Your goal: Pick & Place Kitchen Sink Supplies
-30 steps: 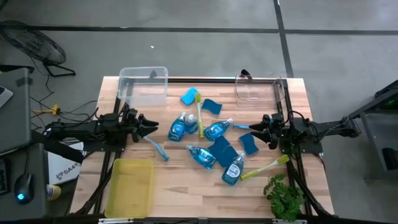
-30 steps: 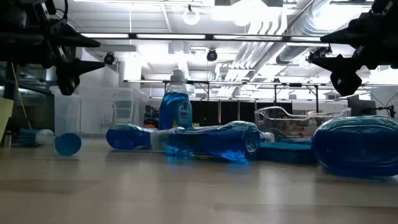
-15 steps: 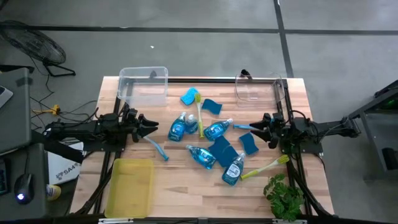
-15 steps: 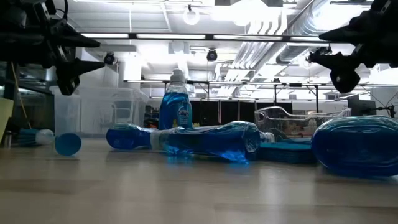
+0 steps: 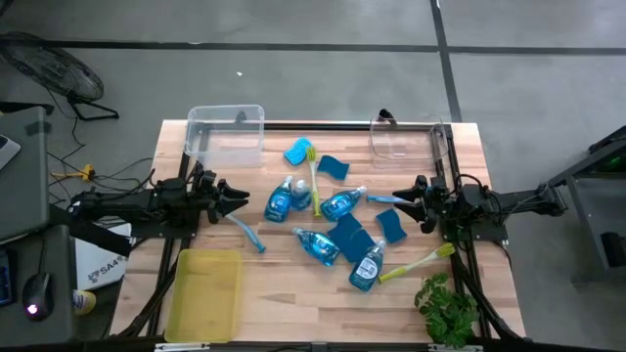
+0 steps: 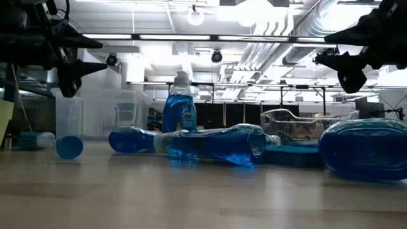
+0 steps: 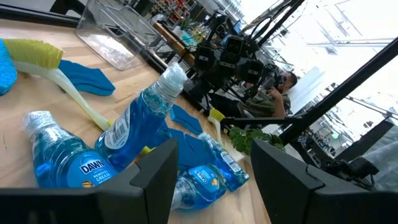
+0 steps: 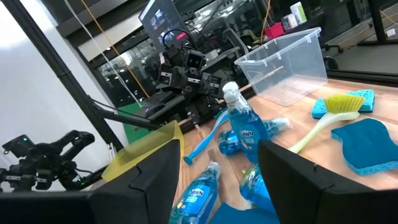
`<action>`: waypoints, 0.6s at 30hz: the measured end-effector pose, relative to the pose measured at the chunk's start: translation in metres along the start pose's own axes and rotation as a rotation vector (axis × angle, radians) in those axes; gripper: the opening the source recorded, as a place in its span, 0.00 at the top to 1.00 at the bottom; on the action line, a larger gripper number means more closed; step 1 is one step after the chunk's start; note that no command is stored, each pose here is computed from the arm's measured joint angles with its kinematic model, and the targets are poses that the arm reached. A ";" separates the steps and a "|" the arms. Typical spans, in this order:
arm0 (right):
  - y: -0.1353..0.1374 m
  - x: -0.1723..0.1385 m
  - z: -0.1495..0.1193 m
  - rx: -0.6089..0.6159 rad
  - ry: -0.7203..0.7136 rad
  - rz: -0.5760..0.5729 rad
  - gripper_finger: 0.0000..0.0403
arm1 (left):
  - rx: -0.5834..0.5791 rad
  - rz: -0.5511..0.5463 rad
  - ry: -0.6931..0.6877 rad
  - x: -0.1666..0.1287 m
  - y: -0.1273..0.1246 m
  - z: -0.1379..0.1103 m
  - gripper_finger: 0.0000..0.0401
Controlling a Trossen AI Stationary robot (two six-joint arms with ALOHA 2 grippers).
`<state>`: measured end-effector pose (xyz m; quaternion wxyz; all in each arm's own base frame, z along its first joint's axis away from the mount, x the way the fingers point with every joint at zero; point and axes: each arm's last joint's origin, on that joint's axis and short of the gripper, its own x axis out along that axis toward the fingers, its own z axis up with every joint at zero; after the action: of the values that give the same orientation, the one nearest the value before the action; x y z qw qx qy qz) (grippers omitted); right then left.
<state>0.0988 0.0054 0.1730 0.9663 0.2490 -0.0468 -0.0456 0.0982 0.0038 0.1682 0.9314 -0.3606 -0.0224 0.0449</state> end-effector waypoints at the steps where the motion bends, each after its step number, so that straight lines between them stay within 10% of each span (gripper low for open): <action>1: 0.000 0.000 0.000 0.001 -0.002 -0.004 0.48 | 0.000 0.000 0.000 0.000 0.000 0.000 0.51; 18: -0.004 0.000 0.003 0.028 -0.092 -0.152 0.48 | 0.000 0.000 0.000 0.000 0.000 0.000 0.51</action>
<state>0.0977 0.0003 0.1735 0.9533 0.2630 -0.0728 -0.1293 0.0982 0.0038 0.1682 0.9314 -0.3606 -0.0225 0.0448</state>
